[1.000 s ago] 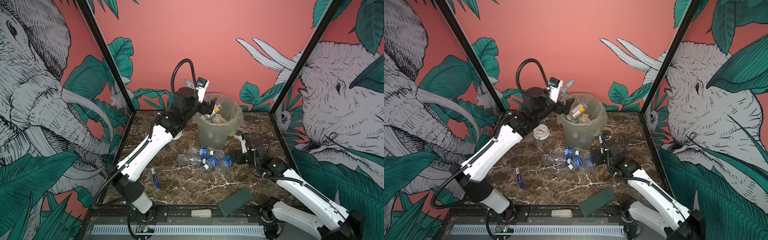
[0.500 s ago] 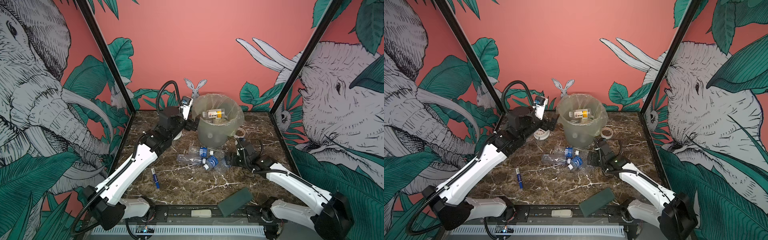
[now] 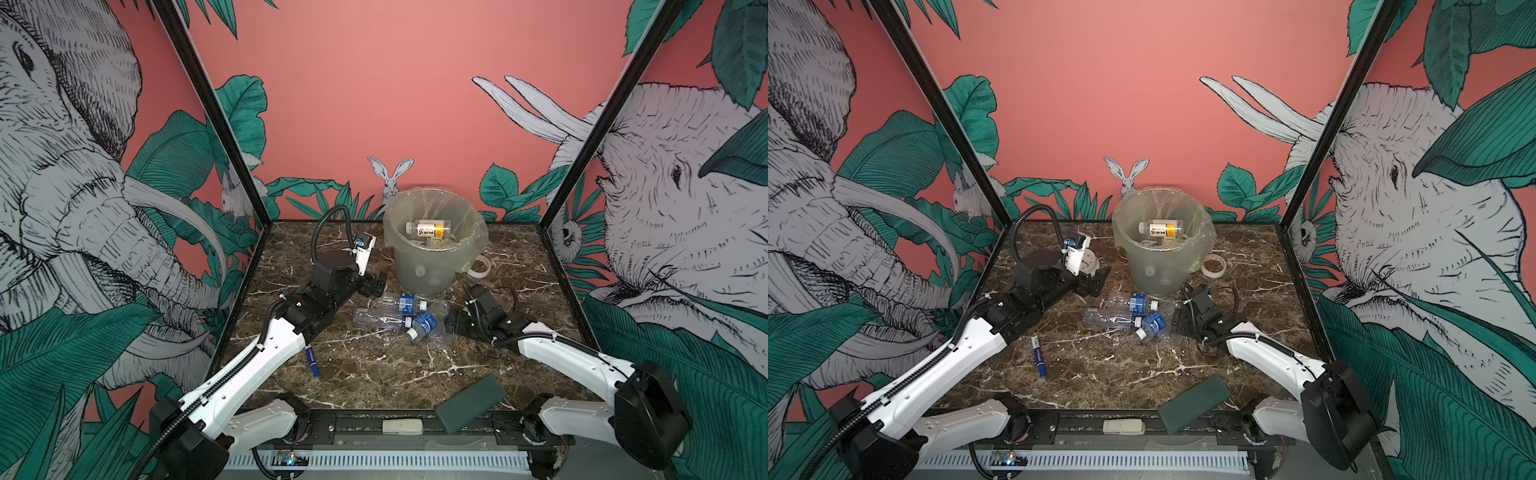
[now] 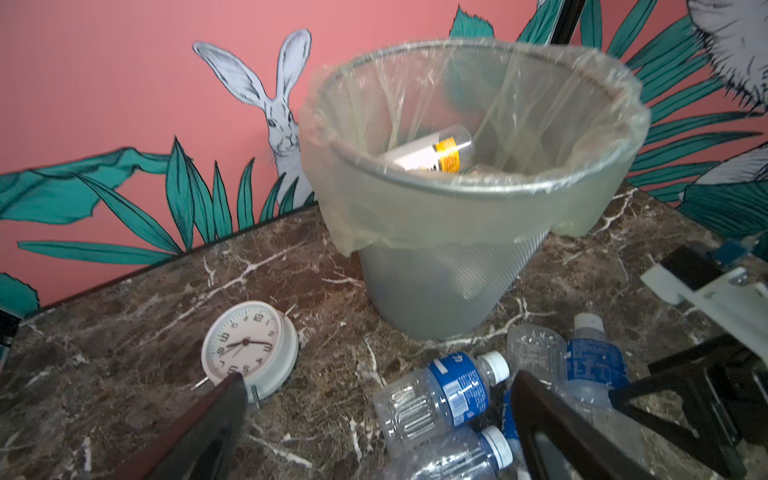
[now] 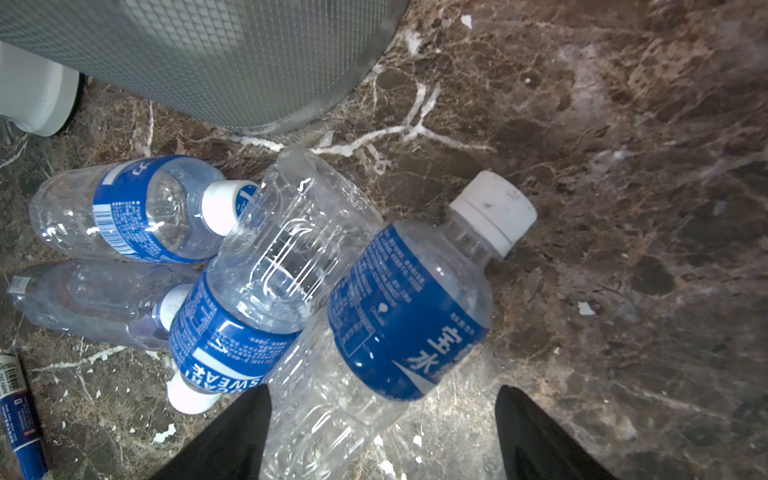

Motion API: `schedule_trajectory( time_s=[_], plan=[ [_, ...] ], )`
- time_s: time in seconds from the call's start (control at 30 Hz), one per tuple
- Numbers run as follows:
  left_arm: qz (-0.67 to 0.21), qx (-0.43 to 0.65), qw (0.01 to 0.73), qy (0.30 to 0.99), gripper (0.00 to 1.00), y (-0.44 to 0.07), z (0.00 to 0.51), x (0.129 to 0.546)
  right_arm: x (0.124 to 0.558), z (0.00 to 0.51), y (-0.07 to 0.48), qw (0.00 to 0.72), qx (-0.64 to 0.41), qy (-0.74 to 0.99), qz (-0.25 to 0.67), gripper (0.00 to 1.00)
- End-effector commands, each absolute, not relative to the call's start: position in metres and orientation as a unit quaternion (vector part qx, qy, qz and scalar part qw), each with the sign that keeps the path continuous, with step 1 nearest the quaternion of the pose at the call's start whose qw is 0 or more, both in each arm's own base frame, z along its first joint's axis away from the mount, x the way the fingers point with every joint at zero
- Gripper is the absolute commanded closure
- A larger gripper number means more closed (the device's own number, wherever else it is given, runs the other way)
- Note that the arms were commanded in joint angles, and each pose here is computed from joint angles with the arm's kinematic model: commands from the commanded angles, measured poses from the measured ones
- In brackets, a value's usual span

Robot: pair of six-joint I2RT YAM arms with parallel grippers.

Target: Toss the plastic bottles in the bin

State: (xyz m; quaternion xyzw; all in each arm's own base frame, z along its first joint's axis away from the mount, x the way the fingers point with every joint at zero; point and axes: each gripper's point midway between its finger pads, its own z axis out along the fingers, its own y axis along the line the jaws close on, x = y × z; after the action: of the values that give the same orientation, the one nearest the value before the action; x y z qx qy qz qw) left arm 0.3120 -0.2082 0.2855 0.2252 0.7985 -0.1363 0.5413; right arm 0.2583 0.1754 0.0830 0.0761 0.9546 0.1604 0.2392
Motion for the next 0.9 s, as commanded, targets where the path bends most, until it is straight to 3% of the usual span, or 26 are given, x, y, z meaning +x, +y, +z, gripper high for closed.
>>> schedule_trajectory(
  time_s=[0.0,0.3,0.87],
  plan=[
    [-0.163,0.207,0.538,0.801,0.01,-0.208,0.277,0.307,0.262,0.079,0.180,0.241,0.088,0.952,0.168,0.14],
    [-0.167,0.207,0.492,0.829,0.01,-0.205,0.229,0.296,0.263,0.063,0.180,0.223,0.090,0.959,0.151,0.14],
    [-0.187,0.199,0.446,0.852,0.01,-0.208,0.185,0.285,0.251,0.057,0.148,0.209,0.051,0.975,0.063,0.17]
  ],
)
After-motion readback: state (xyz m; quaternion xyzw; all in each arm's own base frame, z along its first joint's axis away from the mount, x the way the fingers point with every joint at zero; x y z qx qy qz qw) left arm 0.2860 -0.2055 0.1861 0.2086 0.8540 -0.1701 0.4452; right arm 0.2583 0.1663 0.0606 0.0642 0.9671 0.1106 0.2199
